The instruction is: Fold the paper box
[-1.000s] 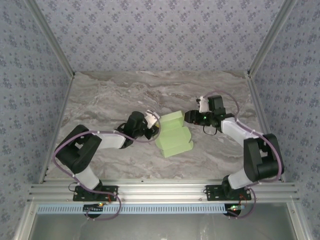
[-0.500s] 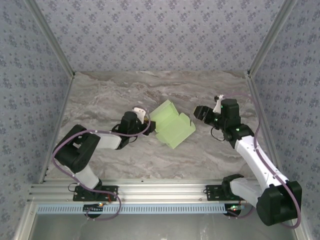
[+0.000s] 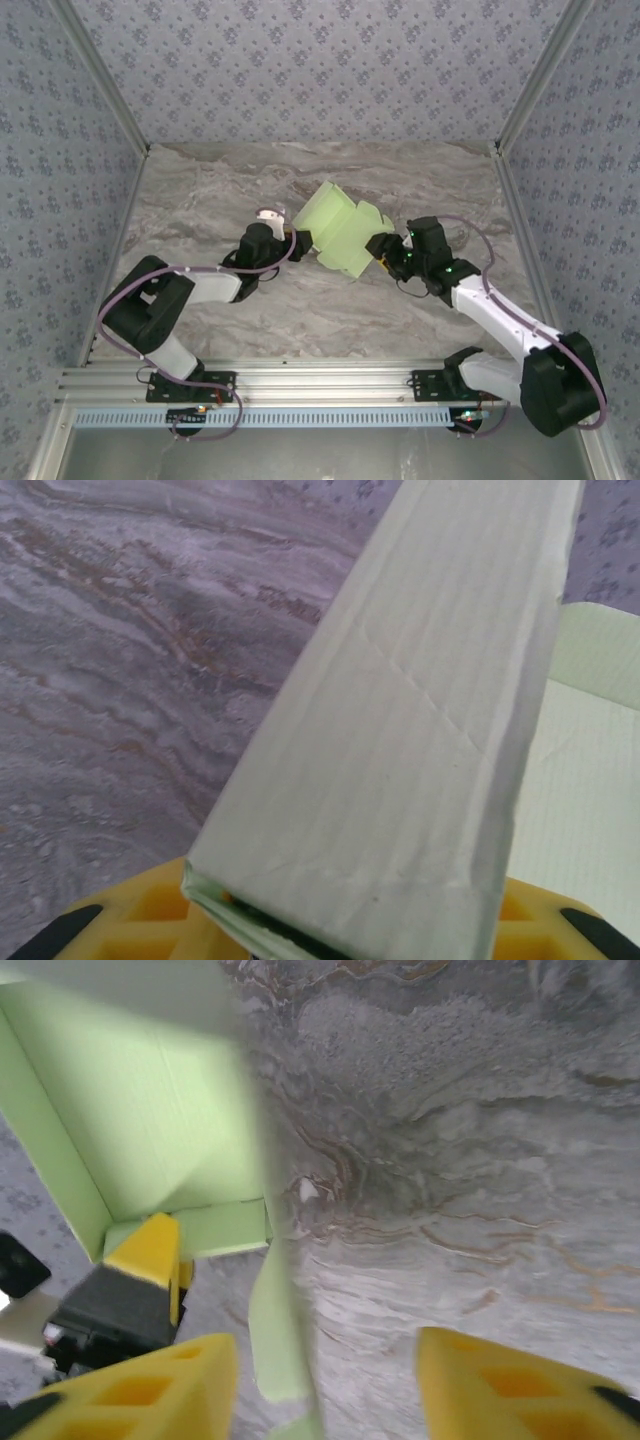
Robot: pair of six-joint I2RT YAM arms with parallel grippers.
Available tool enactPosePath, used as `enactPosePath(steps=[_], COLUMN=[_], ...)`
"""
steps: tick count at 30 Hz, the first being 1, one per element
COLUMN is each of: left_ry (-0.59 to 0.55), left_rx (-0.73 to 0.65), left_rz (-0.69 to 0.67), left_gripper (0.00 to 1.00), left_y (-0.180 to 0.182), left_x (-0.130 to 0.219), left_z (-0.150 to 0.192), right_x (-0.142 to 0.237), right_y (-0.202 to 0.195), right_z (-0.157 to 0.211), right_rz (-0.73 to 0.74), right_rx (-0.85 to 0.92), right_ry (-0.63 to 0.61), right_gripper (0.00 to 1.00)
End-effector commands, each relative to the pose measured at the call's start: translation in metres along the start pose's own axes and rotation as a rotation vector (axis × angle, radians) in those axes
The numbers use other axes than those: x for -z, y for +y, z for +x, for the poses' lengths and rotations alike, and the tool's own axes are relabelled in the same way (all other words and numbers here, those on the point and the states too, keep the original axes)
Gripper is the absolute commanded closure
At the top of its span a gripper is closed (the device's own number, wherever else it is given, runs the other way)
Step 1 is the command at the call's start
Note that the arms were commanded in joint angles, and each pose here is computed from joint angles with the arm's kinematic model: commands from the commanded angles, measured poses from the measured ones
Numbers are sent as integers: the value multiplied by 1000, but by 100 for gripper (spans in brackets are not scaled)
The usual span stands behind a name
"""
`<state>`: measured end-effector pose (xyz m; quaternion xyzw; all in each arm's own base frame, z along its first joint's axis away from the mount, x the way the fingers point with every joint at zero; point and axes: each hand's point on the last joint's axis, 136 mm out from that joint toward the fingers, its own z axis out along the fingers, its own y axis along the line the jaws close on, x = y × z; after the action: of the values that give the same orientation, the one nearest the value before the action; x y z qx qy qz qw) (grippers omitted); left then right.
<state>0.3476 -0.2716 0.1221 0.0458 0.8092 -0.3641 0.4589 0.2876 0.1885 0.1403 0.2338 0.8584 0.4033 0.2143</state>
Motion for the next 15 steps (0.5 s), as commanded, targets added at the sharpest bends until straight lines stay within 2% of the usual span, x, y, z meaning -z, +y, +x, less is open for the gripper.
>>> enactPosePath(steps=[1,3,6,9,10,11,15], left_ry=[-52,-59,-84,-98,-110,-124,-90], left_rx=[38,57,92,108,113,121,95], left_rz=[57,49,56,41,41,43,105], left_gripper=[71,70,66,33,14,1,1], left_y=[-13,-12,-15,-13,-13,-13,-33], left_x=[1,1,5,7,11,15,32], left_z=[-9,-10,-13,-15,-16,-18,-20], right_x=[-4,-5,-7,-8,-6,-4,5], right_y=[23,17,16,14,13,10,19], right_z=[-7,-9,-11,-15,-20,-24,-37], right_rz=[-61,-10,36,100,136,182,218], right_rx=[-16,39,136,260,313,364,562], right_ry=[-11,-19,-4,8,3,2,19], right_gripper=[55,68,78,86,88,90,94])
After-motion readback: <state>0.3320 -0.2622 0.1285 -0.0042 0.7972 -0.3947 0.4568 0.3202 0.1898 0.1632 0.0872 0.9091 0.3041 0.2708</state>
